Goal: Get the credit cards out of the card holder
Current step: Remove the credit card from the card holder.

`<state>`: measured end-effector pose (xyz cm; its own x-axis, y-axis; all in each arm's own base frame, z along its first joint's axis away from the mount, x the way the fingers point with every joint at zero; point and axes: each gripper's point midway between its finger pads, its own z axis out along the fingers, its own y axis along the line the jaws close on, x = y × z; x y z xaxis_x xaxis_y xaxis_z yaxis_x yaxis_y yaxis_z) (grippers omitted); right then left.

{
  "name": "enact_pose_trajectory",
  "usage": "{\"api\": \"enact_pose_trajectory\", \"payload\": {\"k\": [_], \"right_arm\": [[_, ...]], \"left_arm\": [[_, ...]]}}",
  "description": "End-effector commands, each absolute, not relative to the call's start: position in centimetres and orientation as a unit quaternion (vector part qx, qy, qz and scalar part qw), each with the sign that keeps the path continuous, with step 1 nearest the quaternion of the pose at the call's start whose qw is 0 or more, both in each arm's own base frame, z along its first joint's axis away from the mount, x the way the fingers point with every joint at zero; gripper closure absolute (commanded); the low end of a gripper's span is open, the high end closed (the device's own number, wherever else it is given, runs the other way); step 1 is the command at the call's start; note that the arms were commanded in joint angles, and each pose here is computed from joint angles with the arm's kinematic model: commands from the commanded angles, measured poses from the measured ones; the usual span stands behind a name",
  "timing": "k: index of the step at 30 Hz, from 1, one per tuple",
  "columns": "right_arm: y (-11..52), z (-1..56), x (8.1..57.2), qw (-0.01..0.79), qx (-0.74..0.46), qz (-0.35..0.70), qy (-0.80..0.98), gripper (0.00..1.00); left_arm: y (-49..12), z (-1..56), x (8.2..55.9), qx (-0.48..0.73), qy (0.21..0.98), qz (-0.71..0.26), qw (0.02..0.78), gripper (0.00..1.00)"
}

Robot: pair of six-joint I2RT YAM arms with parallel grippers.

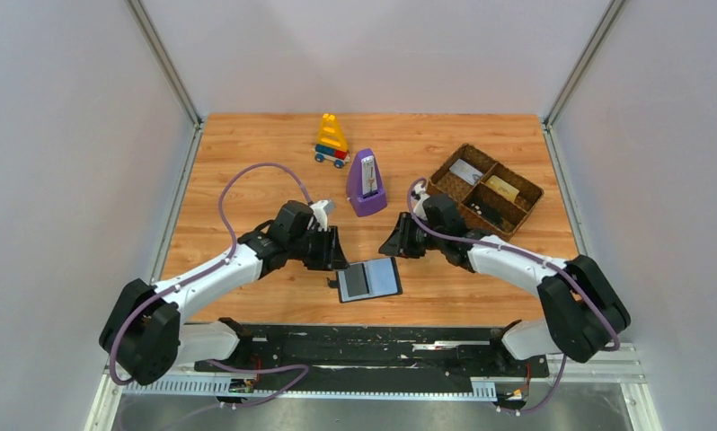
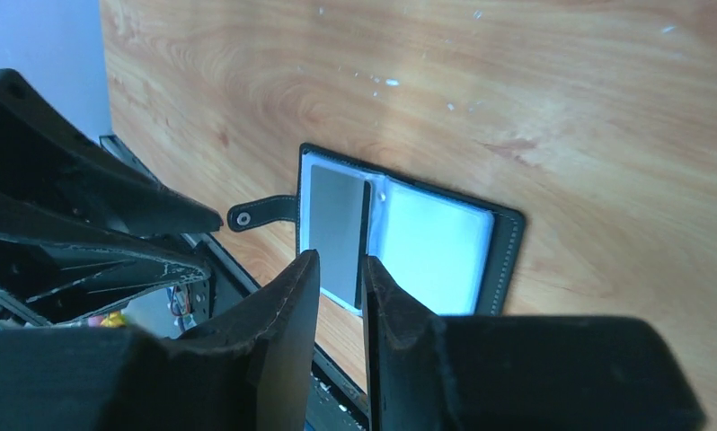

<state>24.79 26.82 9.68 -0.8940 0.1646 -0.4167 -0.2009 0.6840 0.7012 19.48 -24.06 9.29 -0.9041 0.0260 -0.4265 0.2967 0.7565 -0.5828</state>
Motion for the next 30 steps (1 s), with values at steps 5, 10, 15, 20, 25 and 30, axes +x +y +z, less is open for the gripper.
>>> {"api": "enact_pose_trajectory", "payload": {"k": [5, 10, 15, 20, 25, 30], "right_arm": [[30.0, 9.0, 23.9, 0.206, -0.030, 0.445, 0.871, 0.75], [30.2, 8.2, 23.4, 0.194, -0.037, 0.443, 0.874, 0.75], [30.6, 7.0, 22.7, 0.171, -0.043, 0.447, 0.877, 0.75], [31.0, 6.0, 21.9, 0.153, -0.048, 0.445, 0.881, 0.75], [31.3, 5.7, 21.5, 0.148, -0.053, 0.445, 0.882, 0.75], [31.6, 5.3, 21.4, 0.142, -0.052, 0.446, 0.882, 0.76]], "left_arm": [[-26.6, 9.4, 20.1, 0.118, 0.898, -0.371, 0.205, 0.81], [-26.1, 6.9, 20.2, 0.118, 0.908, -0.350, 0.197, 0.93], [-25.8, 4.6, 19.8, 0.123, 0.918, -0.336, 0.171, 0.99], [-25.1, 3.3, 19.6, 0.122, 0.926, -0.316, 0.165, 1.00], [-24.6, 2.2, 19.1, 0.124, 0.931, -0.307, 0.155, 1.00], [-24.3, 1.4, 18.7, 0.125, 0.934, -0.301, 0.145, 1.00]]}}
